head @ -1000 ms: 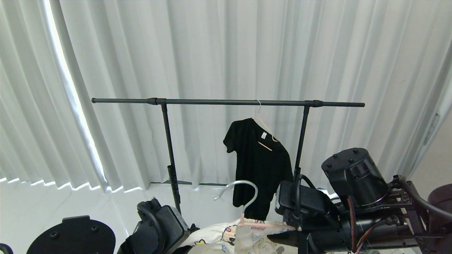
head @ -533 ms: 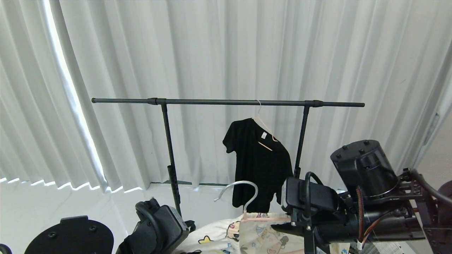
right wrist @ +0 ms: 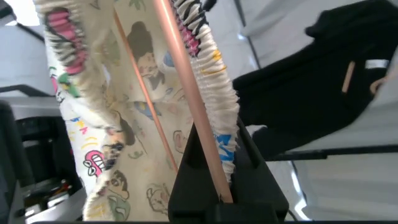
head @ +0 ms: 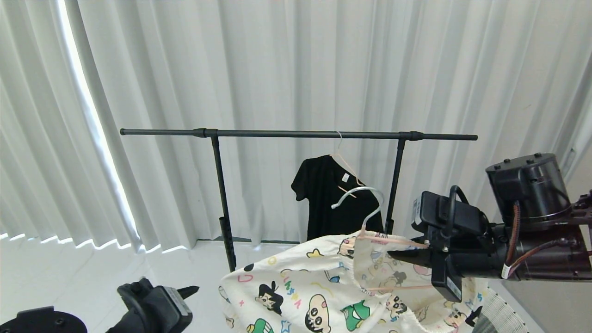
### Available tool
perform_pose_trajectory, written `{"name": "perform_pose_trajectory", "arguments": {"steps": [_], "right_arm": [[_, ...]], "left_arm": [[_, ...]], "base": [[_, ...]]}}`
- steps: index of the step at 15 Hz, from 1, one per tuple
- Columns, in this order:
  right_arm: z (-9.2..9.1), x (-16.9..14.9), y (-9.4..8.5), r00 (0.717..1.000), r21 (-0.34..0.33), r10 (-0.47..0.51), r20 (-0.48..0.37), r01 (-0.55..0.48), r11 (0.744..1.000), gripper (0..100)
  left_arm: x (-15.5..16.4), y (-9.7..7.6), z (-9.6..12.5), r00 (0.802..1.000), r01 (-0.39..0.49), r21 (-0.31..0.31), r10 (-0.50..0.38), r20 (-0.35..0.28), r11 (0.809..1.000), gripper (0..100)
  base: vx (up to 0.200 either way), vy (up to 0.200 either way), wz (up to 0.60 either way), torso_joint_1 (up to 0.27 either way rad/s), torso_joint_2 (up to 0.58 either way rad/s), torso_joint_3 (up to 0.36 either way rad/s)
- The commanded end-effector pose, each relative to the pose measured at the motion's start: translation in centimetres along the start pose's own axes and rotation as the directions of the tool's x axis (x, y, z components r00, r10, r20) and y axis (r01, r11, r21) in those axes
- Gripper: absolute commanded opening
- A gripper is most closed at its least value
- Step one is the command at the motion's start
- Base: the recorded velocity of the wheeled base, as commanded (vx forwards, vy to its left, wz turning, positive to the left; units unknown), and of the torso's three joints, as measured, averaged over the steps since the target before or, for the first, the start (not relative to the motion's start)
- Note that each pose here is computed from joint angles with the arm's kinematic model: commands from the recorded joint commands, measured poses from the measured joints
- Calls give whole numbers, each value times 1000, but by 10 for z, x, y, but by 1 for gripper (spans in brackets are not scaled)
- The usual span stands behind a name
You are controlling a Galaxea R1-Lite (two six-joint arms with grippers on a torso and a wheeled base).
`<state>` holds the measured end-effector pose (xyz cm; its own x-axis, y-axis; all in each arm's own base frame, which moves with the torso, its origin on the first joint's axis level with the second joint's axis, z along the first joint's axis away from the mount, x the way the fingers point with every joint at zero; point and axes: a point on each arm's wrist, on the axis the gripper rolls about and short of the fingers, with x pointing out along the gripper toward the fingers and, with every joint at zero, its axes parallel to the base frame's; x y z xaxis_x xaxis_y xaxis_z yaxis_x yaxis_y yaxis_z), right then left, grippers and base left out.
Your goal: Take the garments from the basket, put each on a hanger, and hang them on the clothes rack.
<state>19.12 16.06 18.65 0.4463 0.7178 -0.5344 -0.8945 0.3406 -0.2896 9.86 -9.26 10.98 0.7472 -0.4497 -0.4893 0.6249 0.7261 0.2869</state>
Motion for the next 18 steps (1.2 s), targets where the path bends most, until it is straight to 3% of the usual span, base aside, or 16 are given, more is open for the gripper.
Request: {"name": "perform_pose_trajectory", "arguments": {"steps": [1,2,4,7,8,13,14,18], "right_arm": [[4,-11,-2,999,-4,-17,37,18,1000,0],[6,-16,-1,998,-9,-13,57,13,1000,0],[8,-22,1,997,-20,-8,78,9,1000,0],[9,-24,1,996,-25,-10,85,12,1000,0],[10,-27,1,996,-27,-14,91,16,999,0],[13,-31,2,994,-35,-19,109,23,999,0],[13,-32,2,994,-35,-19,109,23,999,0],[13,-33,2,993,-33,-24,112,27,999,0]], "left_arm": [[-5,22,-25,985,-153,-104,143,-99,983,100],[-2,27,-27,984,-150,-131,135,-117,980,100],[3,34,-22,995,-70,-168,56,-84,983,100],[14,39,-13,996,-49,-176,34,-84,983,100],[18,43,-2,998,-51,-178,42,-52,983,100],[18,43,1,1000,-19,-176,16,-19,984,100],[19,42,1,1000,-16,-176,14,-13,984,0],[21,43,-1,1000,-12,-179,8,-19,984,0]], "base": [[0,0,0,0,0,0],[0,0,0,0,0,0],[0,0,0,0,0,0],[0,0,0,0,0,0],[0,0,0,0,0,0],[0,0,0,0,0,0],[0,0,0,0,0,0],[0,0,0,0,0,0]]}}
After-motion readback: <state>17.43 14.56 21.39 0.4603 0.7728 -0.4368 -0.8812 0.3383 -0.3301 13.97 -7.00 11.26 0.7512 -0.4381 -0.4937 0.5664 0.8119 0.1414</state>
